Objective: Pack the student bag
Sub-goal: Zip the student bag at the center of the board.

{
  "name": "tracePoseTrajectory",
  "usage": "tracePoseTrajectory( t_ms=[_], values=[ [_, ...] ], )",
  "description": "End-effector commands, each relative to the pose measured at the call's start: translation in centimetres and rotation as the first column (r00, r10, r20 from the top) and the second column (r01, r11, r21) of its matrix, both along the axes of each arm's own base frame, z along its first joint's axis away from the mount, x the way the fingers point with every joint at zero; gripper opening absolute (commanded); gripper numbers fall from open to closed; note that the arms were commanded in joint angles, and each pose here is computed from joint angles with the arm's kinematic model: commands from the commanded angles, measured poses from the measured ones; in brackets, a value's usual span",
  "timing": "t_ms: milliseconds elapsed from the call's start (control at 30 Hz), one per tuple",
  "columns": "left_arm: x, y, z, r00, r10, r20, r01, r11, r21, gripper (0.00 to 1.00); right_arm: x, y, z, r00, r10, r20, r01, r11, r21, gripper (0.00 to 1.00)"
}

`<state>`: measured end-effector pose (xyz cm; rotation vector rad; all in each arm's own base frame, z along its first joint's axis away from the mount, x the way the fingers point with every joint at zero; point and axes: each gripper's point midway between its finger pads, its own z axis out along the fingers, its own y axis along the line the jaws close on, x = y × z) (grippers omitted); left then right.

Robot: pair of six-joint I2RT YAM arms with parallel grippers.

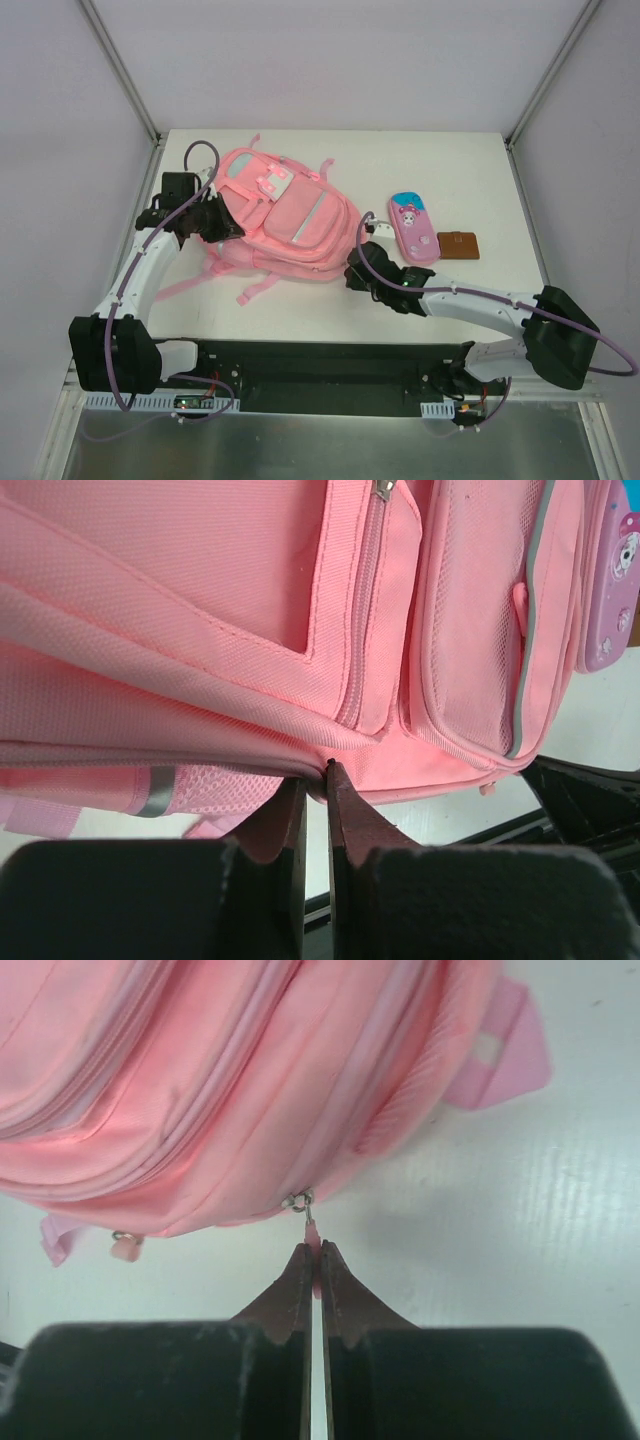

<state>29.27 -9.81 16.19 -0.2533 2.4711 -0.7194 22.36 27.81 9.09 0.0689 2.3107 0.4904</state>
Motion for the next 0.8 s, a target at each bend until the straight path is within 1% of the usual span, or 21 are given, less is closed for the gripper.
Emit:
tracePoseTrajectory(
  t_ms=[0,67,100,167,200,233,267,300,367,400,433,500,533,567,600,633,667,700,733,767],
  values=[
    [1.4,2.7,2.7,0.992,0.006,0.124,-0.019,0.995,0.102,0.00,1.1,-4.0,0.4,0.996,-0.064,0.054,0.068,0.994,-0.087,0.00],
    [1.7,3.2,2.5,0.994,0.022,0.111,-0.033,0.995,0.096,0.00,1.3,-4.5,1.1,0.995,-0.049,0.082,0.058,0.993,-0.107,0.00],
    [1.7,3.1,2.7,0.994,0.017,0.107,-0.024,0.998,0.063,0.00,1.3,-4.8,1.2,0.995,-0.048,0.090,0.058,0.992,-0.116,0.00],
    [2.1,4.5,3.0,0.992,0.074,0.105,-0.078,0.996,0.031,0.00,1.3,-4.9,1.6,0.996,-0.024,0.088,0.034,0.992,-0.118,0.00],
    [2.2,4.3,3.5,0.992,0.070,0.109,-0.071,0.997,0.001,0.13,1.3,-4.8,1.8,0.996,0.001,0.094,0.011,0.992,-0.125,0.00],
    [2.4,4.3,3.4,0.992,0.065,0.105,-0.063,0.998,-0.016,0.30,1.3,-4.2,2.3,0.994,0.032,0.106,-0.020,0.993,-0.113,0.00],
    [2.5,3.8,3.8,0.993,0.045,0.108,-0.040,0.998,-0.042,0.38,0.9,-3.2,2.6,0.992,0.082,0.098,-0.074,0.993,-0.087,0.00],
    [2.1,2.1,4.6,0.994,-0.013,0.111,0.028,0.991,-0.130,0.59,0.7,-2.6,3.0,0.991,0.096,0.098,-0.090,0.994,-0.068,0.00],
    [1.6,1.0,5.0,0.993,-0.026,0.112,0.047,0.980,-0.191,0.79,0.1,-1.5,2.8,0.988,0.132,0.081,-0.128,0.990,-0.052,0.00],
    [1.5,0.8,5.5,0.990,-0.031,0.140,0.057,0.981,-0.185,0.93,0.0,-1.0,2.9,0.987,0.138,0.077,-0.135,0.990,-0.042,0.00],
    [0.9,0.8,6.4,0.983,-0.021,0.183,0.050,0.987,-0.154,0.99,-0.5,-0.4,2.9,0.987,0.146,0.070,-0.145,0.989,-0.025,0.01],
    [-0.2,0.0,6.6,0.981,-0.017,0.193,0.046,0.988,-0.149,0.99,-0.6,0.4,2.3,0.987,0.152,0.059,-0.151,0.988,-0.014,0.00],
    [-1.1,-0.3,7.5,0.975,-0.008,0.220,0.043,0.987,-0.154,0.99,-0.7,0.6,2.1,0.988,0.147,0.053,-0.147,0.989,-0.005,0.00],
    [-2.4,-1.6,6.6,0.986,-0.002,0.167,0.035,0.980,-0.197,0.99,-0.7,0.6,1.7,0.988,0.148,0.049,-0.148,0.989,-0.010,0.01],
    [-3.1,-2.2,6.1,0.988,0.007,0.152,0.024,0.979,-0.203,0.99,-0.7,0.6,1.7,0.987,0.150,0.052,-0.149,0.989,-0.011,0.00],
    [-4.3,-3.4,6.2,0.986,-0.013,0.168,0.048,0.978,-0.204,0.99,-0.6,0.6,1.7,0.987,0.150,0.055,-0.149,0.989,-0.014,0.00],
    [-5.0,-3.8,4.0,0.994,0.041,0.101,-0.020,0.980,-0.199,0.99,-0.5,0.5,1.7,0.986,0.156,0.063,-0.155,0.988,-0.028,0.00],
    [-6.5,-5.8,3.2,0.997,-0.005,0.082,0.022,0.979,-0.203,0.99,-0.5,0.4,1.8,0.985,0.162,0.067,-0.160,0.987,-0.034,0.00],
    [-7.0,-6.3,3.5,0.993,0.014,0.116,0.012,0.975,-0.222,0.99,-0.4,0.4,1.9,0.984,0.165,0.070,-0.162,0.986,-0.037,0.01],
    [-7.4,-6.1,1.3,0.994,0.088,0.065,-0.072,0.974,-0.217,0.99,-0.5,0.3,1.7,0.982,0.174,0.068,-0.171,0.984,-0.045,0.00]
  ],
)
